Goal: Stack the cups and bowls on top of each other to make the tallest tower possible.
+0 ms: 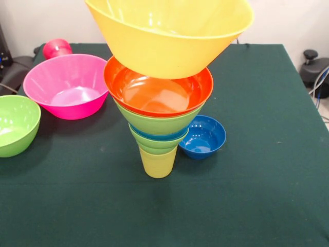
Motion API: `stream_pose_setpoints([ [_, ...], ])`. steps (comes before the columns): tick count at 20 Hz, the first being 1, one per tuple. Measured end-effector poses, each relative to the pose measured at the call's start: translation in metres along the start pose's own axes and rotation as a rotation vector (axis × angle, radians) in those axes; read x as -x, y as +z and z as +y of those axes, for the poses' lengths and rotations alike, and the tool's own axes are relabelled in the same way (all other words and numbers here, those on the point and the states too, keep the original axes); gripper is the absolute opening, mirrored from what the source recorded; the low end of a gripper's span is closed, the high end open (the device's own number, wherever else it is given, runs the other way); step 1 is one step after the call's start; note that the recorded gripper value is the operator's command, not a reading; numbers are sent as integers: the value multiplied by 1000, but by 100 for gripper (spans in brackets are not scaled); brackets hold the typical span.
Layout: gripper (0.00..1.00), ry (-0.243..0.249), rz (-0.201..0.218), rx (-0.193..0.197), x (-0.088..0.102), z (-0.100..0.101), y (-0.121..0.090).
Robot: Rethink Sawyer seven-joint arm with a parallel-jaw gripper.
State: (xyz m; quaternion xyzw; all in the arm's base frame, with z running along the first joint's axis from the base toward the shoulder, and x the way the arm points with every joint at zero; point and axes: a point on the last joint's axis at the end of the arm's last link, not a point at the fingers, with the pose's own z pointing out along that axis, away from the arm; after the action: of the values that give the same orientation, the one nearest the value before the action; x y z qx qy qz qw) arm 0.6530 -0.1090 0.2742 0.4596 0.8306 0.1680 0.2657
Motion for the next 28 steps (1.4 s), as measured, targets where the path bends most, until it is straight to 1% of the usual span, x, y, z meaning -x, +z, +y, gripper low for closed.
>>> stream_pose_setpoints([
  [6,0,-8,7,-2,-6,0,1],
  [11,0,-16,7,6,-10,2,2],
  [19,0,-23,-17,47,-9,6,2],
  [23,0,-25,-21,53,-9,6,2],
  [28,0,-38,-25,49,-8,2,2],
])
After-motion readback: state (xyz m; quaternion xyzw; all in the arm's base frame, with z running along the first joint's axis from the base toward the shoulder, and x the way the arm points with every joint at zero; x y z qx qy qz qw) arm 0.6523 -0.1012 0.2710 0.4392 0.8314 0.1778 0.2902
